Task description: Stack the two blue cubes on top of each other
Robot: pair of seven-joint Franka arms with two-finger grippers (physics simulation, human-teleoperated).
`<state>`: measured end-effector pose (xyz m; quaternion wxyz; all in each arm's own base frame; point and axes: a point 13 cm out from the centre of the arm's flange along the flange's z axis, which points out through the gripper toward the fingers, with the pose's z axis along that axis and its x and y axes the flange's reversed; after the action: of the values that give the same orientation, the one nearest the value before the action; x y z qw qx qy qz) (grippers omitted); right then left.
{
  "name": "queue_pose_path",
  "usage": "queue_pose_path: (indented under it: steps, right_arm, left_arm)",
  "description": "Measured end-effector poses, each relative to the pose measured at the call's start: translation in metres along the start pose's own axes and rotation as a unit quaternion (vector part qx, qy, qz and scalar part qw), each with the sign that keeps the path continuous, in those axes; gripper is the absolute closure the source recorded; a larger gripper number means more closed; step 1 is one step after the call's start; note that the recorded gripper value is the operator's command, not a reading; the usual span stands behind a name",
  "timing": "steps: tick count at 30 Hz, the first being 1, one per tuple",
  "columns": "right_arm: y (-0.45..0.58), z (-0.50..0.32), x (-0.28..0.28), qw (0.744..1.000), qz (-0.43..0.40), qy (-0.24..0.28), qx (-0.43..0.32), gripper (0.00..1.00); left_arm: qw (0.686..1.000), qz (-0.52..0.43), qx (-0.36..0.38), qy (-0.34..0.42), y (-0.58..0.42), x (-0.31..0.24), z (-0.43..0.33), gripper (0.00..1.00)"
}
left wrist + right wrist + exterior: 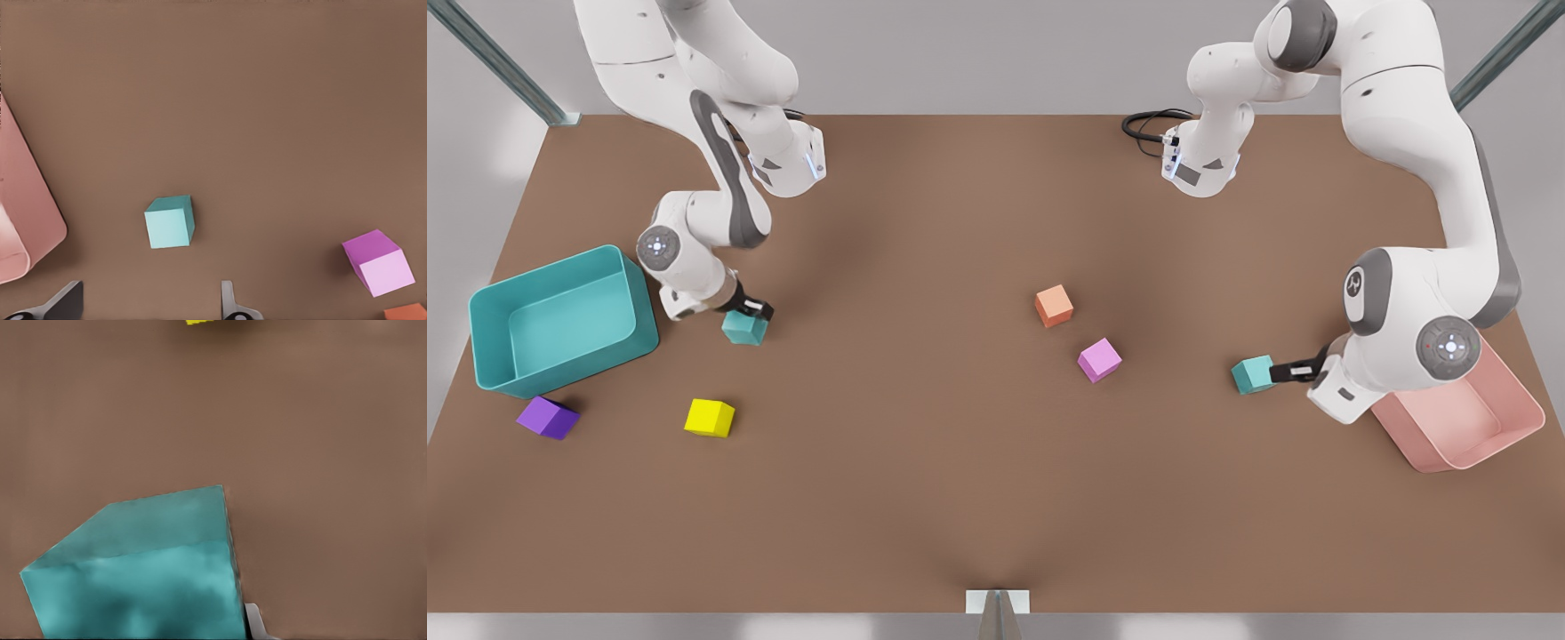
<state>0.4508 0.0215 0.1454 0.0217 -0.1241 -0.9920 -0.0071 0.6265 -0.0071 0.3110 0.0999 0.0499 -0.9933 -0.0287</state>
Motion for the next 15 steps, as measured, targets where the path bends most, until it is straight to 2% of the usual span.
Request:
queue_pose_path:
  steps: [3, 4, 5, 6, 7, 9, 10, 12, 15]
  right_arm:
    - [0.095, -0.129, -0.083, 0.995, -0.048, -0.074, -0.051, 0.48]
    - [0.142, -0.167, -0.11, 0.99, -0.072, -0.086, -0.081, 0.5]
    - [0.216, -0.193, -0.112, 0.982, -0.123, -0.088, -0.113, 0.52]
    - [0.326, -0.21, -0.069, 0.964, -0.209, -0.079, -0.141, 0.52]
    - [0.421, -0.219, -0.002, 0.94, -0.293, -0.065, -0.16, 0.52]
    - [0.535, -0.213, 0.097, 0.899, -0.397, -0.04, -0.181, 0.52]
    - [0.566, -0.195, 0.125, 0.887, -0.424, -0.027, -0.179, 0.52]
    - [0.591, -0.152, 0.138, 0.881, -0.444, -0.012, -0.162, 0.53]
    - [0.597, -0.095, 0.1, 0.893, -0.433, -0.017, -0.125, 0.53]
  left_arm:
    - [1.0, -0.014, 0.001, -0.008, -0.002, -0.003, -0.002, 0.0]
    - [1.0, -0.018, 0.002, -0.009, -0.002, -0.004, -0.002, 0.0]
    - [1.0, -0.022, 0.002, -0.011, -0.002, -0.005, -0.002, 0.0]
    - [1.0, -0.025, 0.002, -0.012, -0.003, -0.005, -0.002, 0.0]
    - [1.0, -0.028, 0.002, -0.012, -0.004, -0.005, -0.002, 0.0]
    - [1.0, -0.03, 0.002, -0.008, -0.011, -0.004, -0.001, 0.0]
    - [1.0, -0.027, 0.002, -0.006, -0.017, -0.002, -0.001, 0.0]
    - [1.0, -0.023, 0.002, -0.002, -0.029, 0.0, -0.001, 0.0]
    - [1.0, -0.028, 0.003, -0.001, -0.031, 0.002, -0.006, 0.0]
